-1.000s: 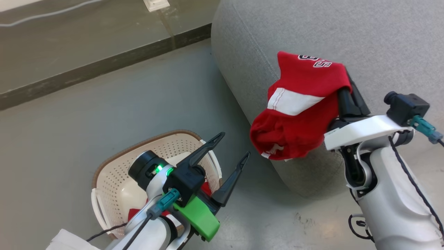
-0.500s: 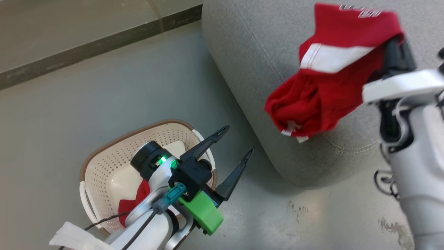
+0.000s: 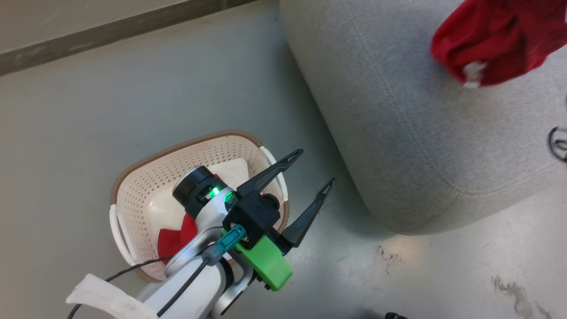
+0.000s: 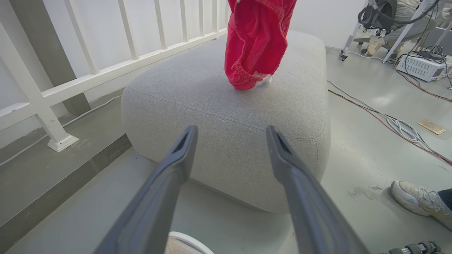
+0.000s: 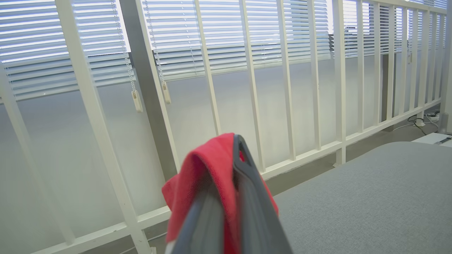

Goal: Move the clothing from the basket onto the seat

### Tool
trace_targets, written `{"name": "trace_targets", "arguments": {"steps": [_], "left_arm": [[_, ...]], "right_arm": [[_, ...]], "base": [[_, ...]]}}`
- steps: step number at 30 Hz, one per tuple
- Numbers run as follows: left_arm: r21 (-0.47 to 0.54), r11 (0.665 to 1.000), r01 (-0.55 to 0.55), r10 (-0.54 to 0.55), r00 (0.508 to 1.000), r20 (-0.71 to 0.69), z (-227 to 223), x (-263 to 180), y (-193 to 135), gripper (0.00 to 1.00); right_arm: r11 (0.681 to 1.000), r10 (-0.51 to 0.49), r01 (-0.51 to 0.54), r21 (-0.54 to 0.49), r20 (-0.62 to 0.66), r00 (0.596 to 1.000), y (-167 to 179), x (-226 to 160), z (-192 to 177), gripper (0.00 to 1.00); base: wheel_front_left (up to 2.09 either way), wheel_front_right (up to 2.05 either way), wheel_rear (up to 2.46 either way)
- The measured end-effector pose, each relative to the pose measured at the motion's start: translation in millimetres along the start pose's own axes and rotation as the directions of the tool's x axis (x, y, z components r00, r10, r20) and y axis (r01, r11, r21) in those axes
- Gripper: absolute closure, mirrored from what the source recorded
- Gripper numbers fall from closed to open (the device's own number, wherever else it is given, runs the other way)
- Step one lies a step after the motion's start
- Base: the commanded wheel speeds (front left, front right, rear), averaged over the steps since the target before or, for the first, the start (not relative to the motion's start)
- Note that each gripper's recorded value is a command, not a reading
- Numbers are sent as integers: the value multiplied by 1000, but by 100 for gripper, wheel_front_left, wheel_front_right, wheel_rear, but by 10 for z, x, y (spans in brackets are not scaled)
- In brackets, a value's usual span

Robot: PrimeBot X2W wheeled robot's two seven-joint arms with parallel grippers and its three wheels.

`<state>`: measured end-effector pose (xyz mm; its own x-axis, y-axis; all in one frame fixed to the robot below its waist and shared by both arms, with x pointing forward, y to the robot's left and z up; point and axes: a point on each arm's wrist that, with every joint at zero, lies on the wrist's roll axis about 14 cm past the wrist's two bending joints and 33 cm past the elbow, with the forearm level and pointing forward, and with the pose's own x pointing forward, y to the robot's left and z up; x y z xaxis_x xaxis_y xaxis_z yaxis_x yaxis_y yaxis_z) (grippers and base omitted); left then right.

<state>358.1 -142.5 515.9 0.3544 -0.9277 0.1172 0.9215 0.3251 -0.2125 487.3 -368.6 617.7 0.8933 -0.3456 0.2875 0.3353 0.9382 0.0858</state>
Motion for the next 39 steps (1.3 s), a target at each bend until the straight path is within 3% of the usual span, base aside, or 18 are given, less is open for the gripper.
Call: {"name": "trace_targets", "arguments": {"steps": [8,14,19,23,30,33,39], "left_arm": [[-3,999,-38,39,999,13,-4,-22,171,0],[-17,997,-77,77,997,-2,-107,-76,340,0],[-22,994,-104,104,994,-22,-222,-116,498,0],[-32,994,-105,104,994,-35,-298,-107,529,0],[-34,996,-86,85,996,-37,-321,-73,515,0],[-33,996,-84,82,996,-37,-321,-67,510,0],[-21,996,-88,87,996,-36,-318,-74,512,0]], "right_arm": [[997,-57,58,-43,10,998,-187,358,-8,100],[994,-102,98,-38,-111,989,-244,373,-527,100],[991,-137,133,-32,-239,961,-269,230,-1055,100],[980,-197,196,-37,-350,916,-432,-65,-1455,100],[969,-239,242,-49,-434,868,-598,-336,-1701,100],[969,-237,242,-48,-446,863,-602,-374,-1733,0],[975,-215,217,-48,-460,862,-559,-420,-1751,0]], "base": [[0,0,0],[0,0,0],[0,0,0],[0,0,0],[0,0,0],[0,0,0],[0,0,0]]}}
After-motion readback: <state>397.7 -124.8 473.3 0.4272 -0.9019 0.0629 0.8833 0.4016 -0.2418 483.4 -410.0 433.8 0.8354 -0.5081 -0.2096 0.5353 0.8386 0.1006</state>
